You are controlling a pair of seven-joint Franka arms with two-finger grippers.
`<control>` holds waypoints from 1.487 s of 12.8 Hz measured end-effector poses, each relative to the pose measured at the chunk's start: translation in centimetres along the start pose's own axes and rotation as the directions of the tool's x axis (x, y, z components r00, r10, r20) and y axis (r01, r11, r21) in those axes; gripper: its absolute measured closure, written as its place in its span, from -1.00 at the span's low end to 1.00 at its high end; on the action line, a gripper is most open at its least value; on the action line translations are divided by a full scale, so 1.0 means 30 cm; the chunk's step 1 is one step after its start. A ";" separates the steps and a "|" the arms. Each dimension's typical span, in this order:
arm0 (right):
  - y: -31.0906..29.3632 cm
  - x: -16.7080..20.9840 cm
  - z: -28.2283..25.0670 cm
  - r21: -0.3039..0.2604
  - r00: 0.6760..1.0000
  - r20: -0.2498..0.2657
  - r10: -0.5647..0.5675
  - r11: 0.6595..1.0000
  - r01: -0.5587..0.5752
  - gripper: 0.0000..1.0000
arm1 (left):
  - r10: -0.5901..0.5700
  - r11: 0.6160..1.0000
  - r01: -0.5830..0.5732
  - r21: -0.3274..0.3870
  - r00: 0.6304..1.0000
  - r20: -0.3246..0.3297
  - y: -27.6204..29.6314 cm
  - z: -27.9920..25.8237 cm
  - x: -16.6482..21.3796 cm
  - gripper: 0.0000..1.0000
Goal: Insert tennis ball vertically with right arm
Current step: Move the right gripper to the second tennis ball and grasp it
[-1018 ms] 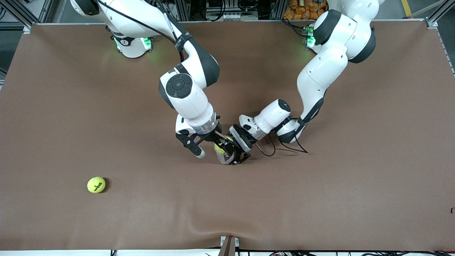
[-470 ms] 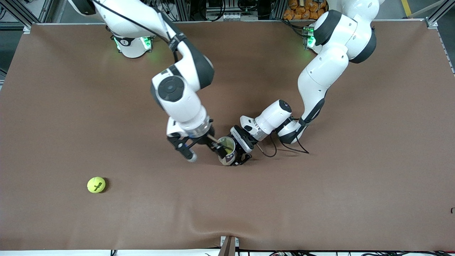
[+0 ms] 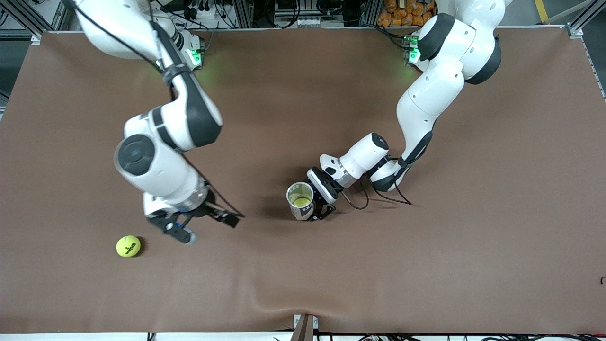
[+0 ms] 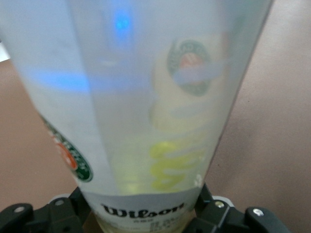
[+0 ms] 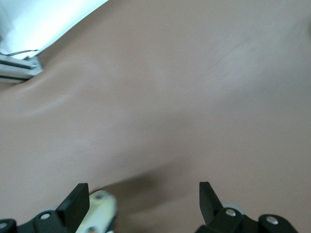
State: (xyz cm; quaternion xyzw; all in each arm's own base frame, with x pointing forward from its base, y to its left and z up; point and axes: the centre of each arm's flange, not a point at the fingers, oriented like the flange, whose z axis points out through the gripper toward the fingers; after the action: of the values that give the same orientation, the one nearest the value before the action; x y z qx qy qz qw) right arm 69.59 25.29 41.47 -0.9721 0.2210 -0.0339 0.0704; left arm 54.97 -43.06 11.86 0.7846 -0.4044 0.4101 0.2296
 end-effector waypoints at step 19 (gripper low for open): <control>0.871 0.548 0.412 -0.189 0.712 0.085 -0.697 0.691 0.698 -1.00 | -0.010 1.000 0.010 0.020 1.000 -0.001 -0.052 -0.014 -0.006 -0.68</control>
State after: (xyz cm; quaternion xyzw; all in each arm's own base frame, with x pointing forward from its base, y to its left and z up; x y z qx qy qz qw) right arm 74.50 -3.68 25.88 -0.9851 -0.1622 -0.0316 -0.0485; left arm 56.00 -41.82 11.89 0.7886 -0.3963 0.4135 0.2238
